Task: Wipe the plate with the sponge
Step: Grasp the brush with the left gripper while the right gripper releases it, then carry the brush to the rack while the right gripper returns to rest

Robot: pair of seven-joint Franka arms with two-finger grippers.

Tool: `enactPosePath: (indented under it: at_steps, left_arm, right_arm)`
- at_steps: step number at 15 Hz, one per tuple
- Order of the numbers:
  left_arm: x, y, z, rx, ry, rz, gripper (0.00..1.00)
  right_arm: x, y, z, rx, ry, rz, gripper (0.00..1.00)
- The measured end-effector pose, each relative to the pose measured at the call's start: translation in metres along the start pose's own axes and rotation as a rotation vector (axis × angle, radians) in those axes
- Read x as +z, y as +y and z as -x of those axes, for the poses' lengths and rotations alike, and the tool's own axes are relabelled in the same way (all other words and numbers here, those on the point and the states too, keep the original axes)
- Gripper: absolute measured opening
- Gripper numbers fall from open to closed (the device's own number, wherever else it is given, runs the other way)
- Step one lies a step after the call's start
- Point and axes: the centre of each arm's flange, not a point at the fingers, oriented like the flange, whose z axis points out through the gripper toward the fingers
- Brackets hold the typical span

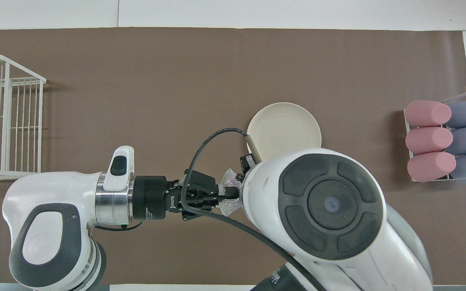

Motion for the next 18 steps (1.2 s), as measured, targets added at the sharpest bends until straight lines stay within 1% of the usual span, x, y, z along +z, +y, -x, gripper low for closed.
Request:
enactPosePath:
  at_steps: [1, 2, 3, 5, 7, 9, 11, 12, 14, 16, 18]
  left_arm:
    - [0.000, 0.000, 0.000, -0.003, 0.000, 0.001, 0.09]
    - [-0.001, 0.000, 0.000, -0.004, 0.001, 0.001, 0.09]
    - [-0.001, 0.000, 0.000, -0.006, 0.001, 0.001, 0.07]
    - [-0.001, 0.001, 0.000, -0.008, 0.001, 0.002, 0.07]
    - [-0.002, 0.001, 0.001, -0.014, 0.001, 0.003, 0.07]
    - [-0.002, 0.001, 0.001, -0.019, 0.002, 0.004, 0.07]
    - [-0.004, 0.001, 0.000, -0.016, 0.006, -0.001, 0.07]
    - [-0.004, 0.000, -0.001, -0.006, 0.012, -0.022, 0.07]
    - [-0.008, -0.005, -0.005, 0.024, 0.032, -0.084, 0.07]
    - [-0.012, -0.011, -0.008, 0.064, 0.056, -0.179, 0.07]
    - [-0.016, -0.017, -0.012, 0.052, 0.088, -0.273, 0.07]
  right_arm:
    - [0.000, 0.000, 0.000, 0.000, 0.000, 0.000, 0.15]
    - [0.000, 0.000, 0.000, 0.001, 0.000, 0.000, 0.15]
    - [0.000, 0.000, -0.001, 0.002, 0.000, 0.000, 0.19]
    - [0.000, -0.001, -0.003, -0.012, 0.001, 0.000, 0.37]
    - [-0.001, -0.004, -0.012, -0.114, 0.005, -0.002, 0.56]
    - [-0.004, -0.011, -0.039, -0.256, 0.011, 0.003, 0.76]
    - [-0.010, -0.019, -0.077, -0.380, 0.017, -0.002, 0.96]
    - [-0.013, -0.022, -0.097, -0.454, 0.020, -0.004, 1.00]
    - [-0.016, -0.026, -0.134, -0.597, 0.022, 0.004, 1.00]
    - [-0.018, -0.028, -0.173, -0.737, 0.020, 0.020, 1.00]
    - [-0.022, -0.027, -0.221, -0.880, 0.018, 0.025, 1.00]
